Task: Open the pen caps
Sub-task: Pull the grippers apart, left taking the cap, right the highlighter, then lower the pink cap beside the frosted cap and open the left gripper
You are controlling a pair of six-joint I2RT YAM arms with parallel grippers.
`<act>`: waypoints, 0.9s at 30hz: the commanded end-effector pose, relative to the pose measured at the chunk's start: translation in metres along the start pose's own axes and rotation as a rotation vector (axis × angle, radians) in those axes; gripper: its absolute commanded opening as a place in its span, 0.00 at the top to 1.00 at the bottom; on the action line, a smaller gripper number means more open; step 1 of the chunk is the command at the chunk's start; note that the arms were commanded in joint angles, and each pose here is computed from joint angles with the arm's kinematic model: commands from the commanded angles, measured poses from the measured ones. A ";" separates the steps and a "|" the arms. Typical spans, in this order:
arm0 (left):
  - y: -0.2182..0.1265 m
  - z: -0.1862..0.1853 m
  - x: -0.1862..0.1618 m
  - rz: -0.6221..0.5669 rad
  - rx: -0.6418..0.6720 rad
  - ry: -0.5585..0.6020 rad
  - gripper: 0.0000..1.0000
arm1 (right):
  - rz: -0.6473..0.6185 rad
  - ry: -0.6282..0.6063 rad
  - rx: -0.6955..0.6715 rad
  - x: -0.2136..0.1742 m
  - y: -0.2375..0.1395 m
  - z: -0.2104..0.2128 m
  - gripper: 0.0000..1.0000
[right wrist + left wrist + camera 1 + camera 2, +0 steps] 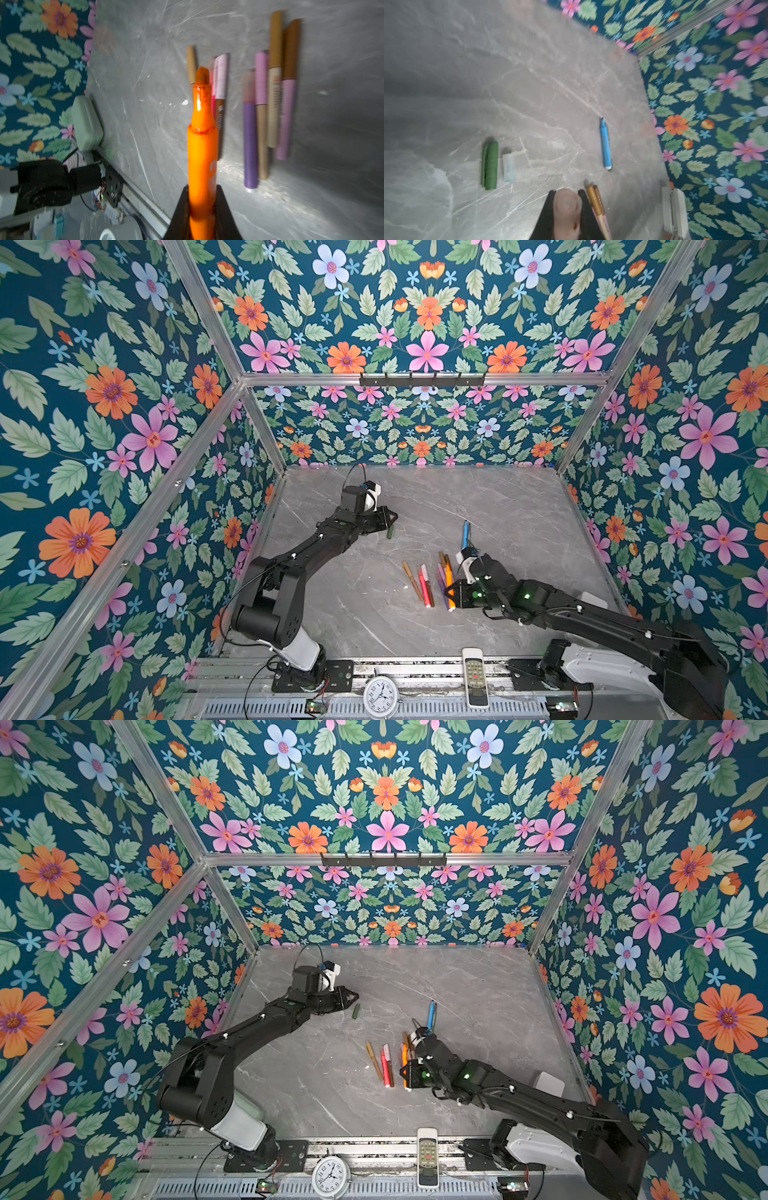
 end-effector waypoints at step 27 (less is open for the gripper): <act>0.102 0.002 -0.039 0.067 0.849 0.337 0.86 | -0.025 0.115 -0.183 -0.021 -0.042 -0.073 1.00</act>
Point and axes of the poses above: each gripper's point midway between its finger pads, its own y axis out along the fingers, its own z axis along the line the jaws close on, x = y × z, the point moved 5 cm from there along -y, back along the fingers, and after that the axes turned 15 degrees about -y, right-handed, at the moved point
